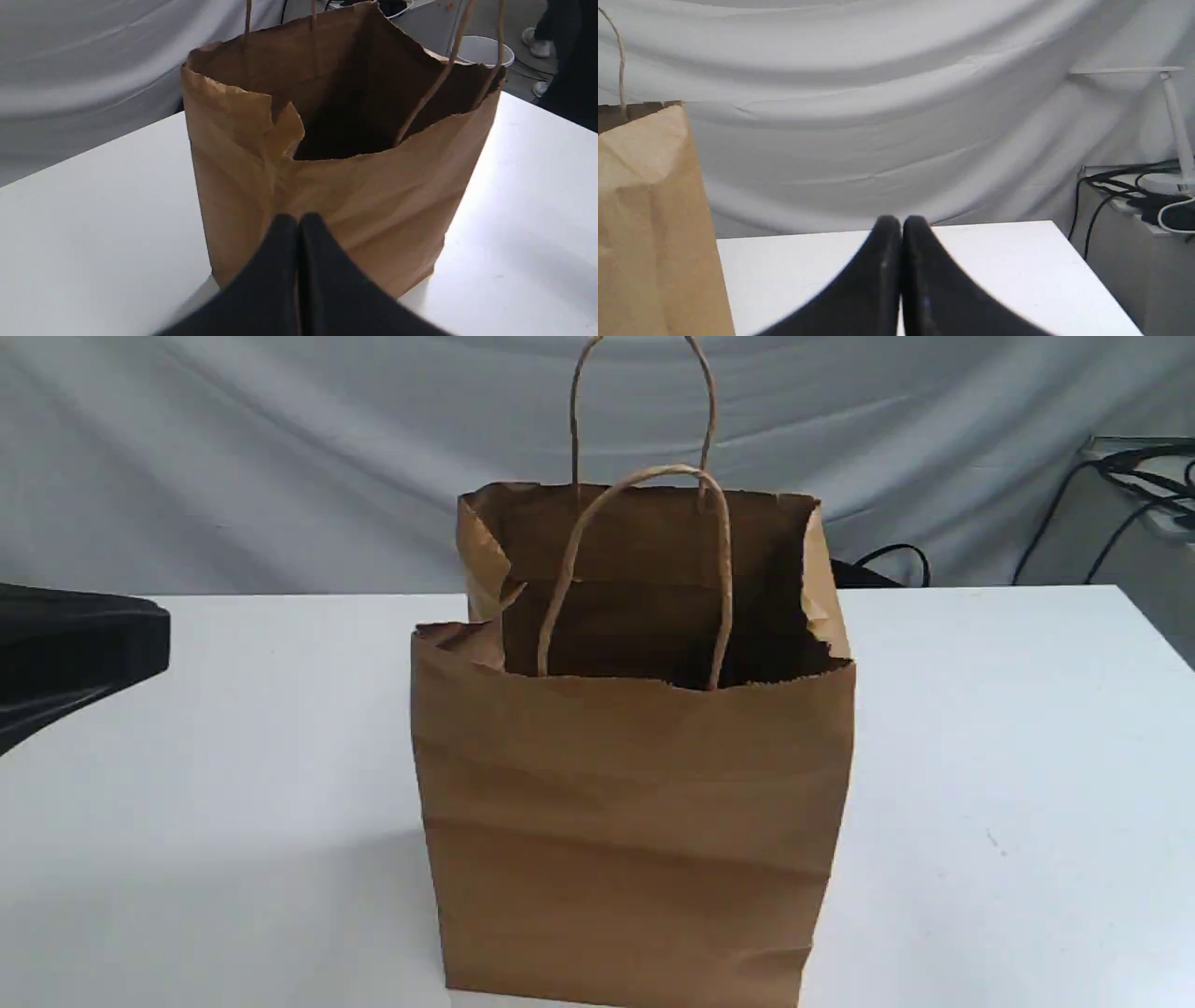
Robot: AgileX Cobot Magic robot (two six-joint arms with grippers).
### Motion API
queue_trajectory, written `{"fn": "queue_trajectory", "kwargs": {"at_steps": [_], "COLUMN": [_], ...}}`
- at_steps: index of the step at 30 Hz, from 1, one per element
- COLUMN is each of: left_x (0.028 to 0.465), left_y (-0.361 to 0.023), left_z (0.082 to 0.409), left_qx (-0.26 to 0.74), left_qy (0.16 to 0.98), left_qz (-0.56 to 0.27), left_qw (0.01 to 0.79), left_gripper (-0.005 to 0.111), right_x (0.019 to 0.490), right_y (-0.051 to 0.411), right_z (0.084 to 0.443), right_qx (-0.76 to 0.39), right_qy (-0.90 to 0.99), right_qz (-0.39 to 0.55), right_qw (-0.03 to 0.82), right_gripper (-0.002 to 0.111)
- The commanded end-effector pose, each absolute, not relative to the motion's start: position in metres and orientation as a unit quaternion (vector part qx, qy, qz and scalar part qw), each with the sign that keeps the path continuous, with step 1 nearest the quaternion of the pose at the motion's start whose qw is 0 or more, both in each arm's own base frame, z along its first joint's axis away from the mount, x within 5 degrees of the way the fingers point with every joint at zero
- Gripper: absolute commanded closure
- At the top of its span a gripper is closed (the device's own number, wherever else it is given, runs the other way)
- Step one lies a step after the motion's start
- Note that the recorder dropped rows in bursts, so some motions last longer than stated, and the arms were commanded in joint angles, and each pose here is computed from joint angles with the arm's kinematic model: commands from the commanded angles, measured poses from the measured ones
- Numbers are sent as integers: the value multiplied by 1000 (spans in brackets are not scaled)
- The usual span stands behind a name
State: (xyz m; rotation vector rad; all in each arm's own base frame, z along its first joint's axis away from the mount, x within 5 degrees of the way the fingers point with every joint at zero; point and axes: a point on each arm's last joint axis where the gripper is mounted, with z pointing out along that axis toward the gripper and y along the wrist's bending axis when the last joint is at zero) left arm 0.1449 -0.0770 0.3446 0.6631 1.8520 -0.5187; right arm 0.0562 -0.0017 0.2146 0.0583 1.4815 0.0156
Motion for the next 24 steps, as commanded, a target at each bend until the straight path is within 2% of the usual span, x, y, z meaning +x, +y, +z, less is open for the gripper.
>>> {"fn": "queue_trajectory", "kwargs": {"at_steps": [1, 5, 12, 24], "left_x": [143, 143, 143, 143], "left_y": [-78, -78, -78, -78], "left_z": [345, 345, 345, 345], "left_qx": [279, 279, 279, 279], "left_qy": [773, 773, 773, 773], "left_qz": [-219, -219, -219, -219], "left_qw": [526, 526, 526, 526], "left_gripper": [107, 107, 107, 107], "right_x": [56, 56, 56, 56], "right_y": [-1, -2, -4, -3], "right_z": [214, 214, 200, 198], "right_qx": [12, 9, 18, 41], "right_qy": [671, 674, 727, 734], "right_qz": [-7, -11, -18, 8], "right_qw": [742, 739, 686, 677], "right_gripper": [108, 108, 108, 108]}}
